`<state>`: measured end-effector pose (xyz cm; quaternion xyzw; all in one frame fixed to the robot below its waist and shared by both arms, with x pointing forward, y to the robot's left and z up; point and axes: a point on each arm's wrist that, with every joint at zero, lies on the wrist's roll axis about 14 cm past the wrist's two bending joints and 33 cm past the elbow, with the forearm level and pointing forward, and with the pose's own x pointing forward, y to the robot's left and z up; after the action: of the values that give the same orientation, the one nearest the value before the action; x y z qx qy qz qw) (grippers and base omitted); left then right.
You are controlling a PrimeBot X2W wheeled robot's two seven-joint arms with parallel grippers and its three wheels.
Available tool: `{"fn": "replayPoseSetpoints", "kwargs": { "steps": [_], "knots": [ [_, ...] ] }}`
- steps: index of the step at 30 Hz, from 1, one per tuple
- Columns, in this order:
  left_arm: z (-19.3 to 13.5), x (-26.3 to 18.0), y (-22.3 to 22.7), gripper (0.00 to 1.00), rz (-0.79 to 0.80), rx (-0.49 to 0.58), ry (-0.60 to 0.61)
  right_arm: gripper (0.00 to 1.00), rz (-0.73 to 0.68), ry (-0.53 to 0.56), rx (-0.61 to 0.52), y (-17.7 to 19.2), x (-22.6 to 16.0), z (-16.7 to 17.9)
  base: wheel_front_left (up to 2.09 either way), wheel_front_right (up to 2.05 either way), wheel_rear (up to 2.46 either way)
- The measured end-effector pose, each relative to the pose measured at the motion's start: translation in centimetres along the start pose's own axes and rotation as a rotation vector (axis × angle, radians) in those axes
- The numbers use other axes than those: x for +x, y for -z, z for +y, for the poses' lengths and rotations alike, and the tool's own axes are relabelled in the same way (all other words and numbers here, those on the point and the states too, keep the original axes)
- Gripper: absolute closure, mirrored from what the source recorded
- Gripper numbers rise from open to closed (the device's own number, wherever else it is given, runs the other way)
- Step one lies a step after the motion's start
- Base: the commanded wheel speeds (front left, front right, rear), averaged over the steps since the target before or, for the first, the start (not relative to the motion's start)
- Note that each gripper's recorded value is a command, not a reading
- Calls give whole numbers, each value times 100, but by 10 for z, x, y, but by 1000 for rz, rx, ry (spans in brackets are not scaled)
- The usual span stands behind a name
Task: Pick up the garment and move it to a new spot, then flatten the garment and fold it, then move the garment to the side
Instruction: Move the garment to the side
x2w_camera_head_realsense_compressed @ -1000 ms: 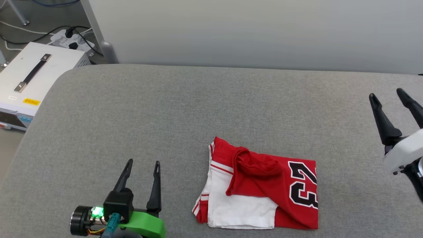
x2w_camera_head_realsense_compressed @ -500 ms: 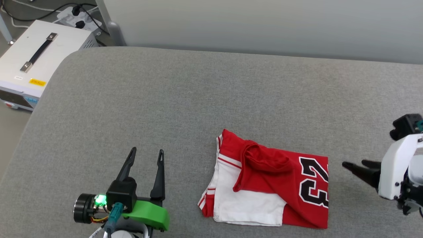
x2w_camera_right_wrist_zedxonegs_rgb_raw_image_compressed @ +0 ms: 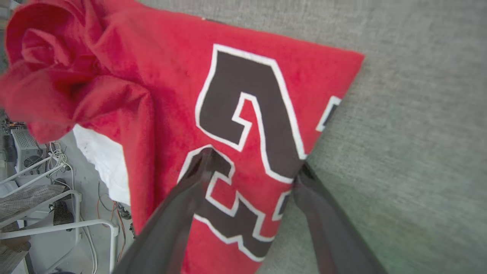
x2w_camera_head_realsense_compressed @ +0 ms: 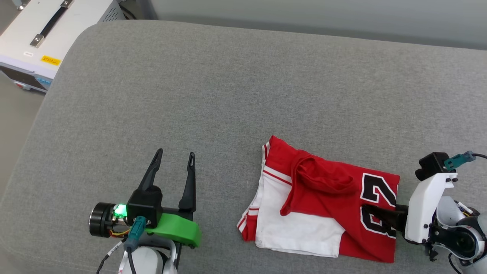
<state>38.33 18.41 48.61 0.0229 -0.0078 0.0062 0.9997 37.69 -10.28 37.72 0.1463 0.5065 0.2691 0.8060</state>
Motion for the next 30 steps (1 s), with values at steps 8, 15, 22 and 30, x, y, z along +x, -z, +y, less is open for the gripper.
{"fn": "replayPoseSetpoints", "kwargs": {
  "steps": [8, 15, 22, 30],
  "knots": [
    [5, 0, 2, 0, 6, 4, -16, 100, -39, -35, -51, 1, 13, 12, 0, 0, 0],
    [0, 0, -5, 0, -15, -2, -2, 100, -168, -33, -198, -22, -5, 26, 0, 0, 0],
    [-15, -1, -6, 0, -20, -16, 42, 100, -306, 35, -436, -61, -50, 31, 0, 0, 0],
    [-44, 10, -11, 0, -42, -30, 125, 100, -340, 154, -460, -66, -101, 4, 0, 0, 0]
  ]
}}
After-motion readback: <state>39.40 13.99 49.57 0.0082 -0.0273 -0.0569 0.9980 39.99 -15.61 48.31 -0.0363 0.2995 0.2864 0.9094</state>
